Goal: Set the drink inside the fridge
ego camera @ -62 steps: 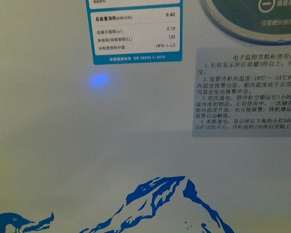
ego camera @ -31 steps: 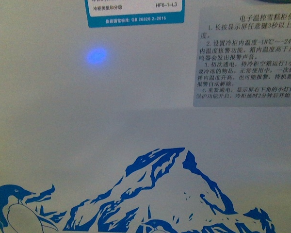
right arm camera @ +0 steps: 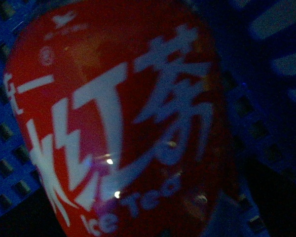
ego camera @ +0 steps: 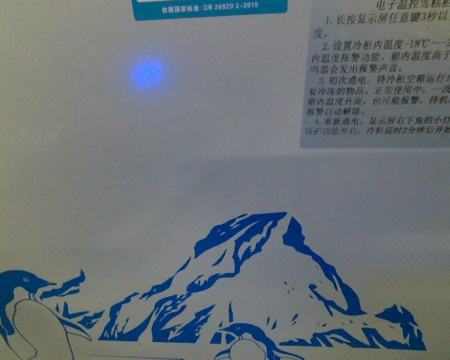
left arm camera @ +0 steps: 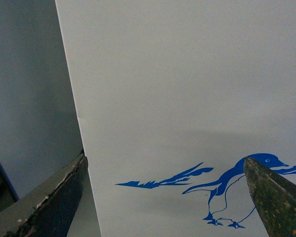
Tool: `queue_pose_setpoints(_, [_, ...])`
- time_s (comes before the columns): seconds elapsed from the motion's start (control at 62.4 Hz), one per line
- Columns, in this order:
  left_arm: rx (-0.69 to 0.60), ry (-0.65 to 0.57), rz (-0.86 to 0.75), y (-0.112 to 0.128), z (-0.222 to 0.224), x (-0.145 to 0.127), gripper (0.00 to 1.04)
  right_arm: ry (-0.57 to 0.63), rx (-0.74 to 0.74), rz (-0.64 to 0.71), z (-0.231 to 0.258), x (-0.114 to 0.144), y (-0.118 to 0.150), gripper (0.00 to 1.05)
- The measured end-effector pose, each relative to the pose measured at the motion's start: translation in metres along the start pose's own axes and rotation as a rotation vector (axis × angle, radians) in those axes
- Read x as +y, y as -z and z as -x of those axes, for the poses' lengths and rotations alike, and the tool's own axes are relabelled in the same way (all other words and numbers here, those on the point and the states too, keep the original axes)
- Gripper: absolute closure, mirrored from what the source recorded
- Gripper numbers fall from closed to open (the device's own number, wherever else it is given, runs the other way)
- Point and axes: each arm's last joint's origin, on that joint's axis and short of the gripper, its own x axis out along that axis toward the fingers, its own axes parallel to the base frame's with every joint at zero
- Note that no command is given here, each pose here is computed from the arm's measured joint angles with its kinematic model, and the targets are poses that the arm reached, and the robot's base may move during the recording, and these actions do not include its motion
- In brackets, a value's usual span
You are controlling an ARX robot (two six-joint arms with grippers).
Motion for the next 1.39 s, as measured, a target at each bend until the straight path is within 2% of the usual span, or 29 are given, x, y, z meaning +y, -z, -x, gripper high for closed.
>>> queue_pose_setpoints(0.096, [0.000, 0.000, 0.000, 0.000, 0.000, 0.000, 0.08, -0.001, 0.007, 0.014, 0.003, 0.001, 0.002, 0.23])
queue_pose_setpoints(0.256, [0.000, 0.000, 0.000, 0.000, 0.000, 0.000, 0.08, -0.033, 0.022, -0.001, 0.014, 0.002, 0.001, 0.37])
queue_pose_setpoints(0.353, [0.000, 0.000, 0.000, 0.000, 0.000, 0.000, 0.08, -0.087, 0.029, 0.003, 0.036, 0.005, 0.004, 0.53])
queue_pose_setpoints(0.433, [0.000, 0.000, 0.000, 0.000, 0.000, 0.000, 0.08, -0.137, -0.002, 0.019, 0.060, 0.009, 0.001, 0.61])
queue_pose_setpoints(0.497, [0.000, 0.000, 0.000, 0.000, 0.000, 0.000, 0.08, -0.202, -0.061, 0.041, 0.095, 0.014, -0.011, 0.65])
queue_pose_setpoints(0.609, [0.000, 0.000, 0.000, 0.000, 0.000, 0.000, 0.08, -0.260, -0.171, 0.064, 0.148, 0.020, -0.037, 0.67])
queue_pose_setpoints(0.705, [0.000, 0.000, 0.000, 0.000, 0.000, 0.000, 0.08, -0.330, -0.344, 0.103, 0.227, 0.023, -0.069, 0.67])
queue_pose_setpoints(0.785, [0.000, 0.000, 0.000, 0.000, 0.000, 0.000, 0.08, -0.388, -0.454, 0.137, 0.290, 0.019, -0.082, 0.67])
queue_pose_setpoints(0.85, [0.000, 0.000, 0.000, 0.000, 0.000, 0.000, 0.08, -0.416, -0.494, 0.155, 0.318, 0.016, -0.084, 0.67])
queue_pose_setpoints(0.962, [0.000, 0.000, 0.000, 0.000, 0.000, 0.000, 0.08, -0.466, -0.554, 0.183, 0.365, 0.008, -0.081, 0.67])
queue_pose_setpoints(1.058, [0.000, 0.000, 0.000, 0.000, 0.000, 0.000, 0.08, -0.546, -0.647, 0.225, 0.428, -0.003, -0.069, 0.67])
queue_pose_setpoints(1.218, [0.000, 0.000, 0.000, 0.000, 0.000, 0.000, 0.08, -0.662, -0.842, 0.313, 0.517, -0.030, -0.029, 0.67])
queue_pose_setpoints(1.282, [0.000, 0.000, 0.000, 0.000, 0.000, 0.000, 0.08, -0.681, -0.868, 0.322, 0.529, -0.035, -0.020, 0.67])
queue_pose_setpoints(1.394, [0.000, 0.000, 0.000, 0.000, 0.000, 0.000, 0.08, -0.702, -0.954, 0.339, 0.559, -0.054, 0.010, 0.67])
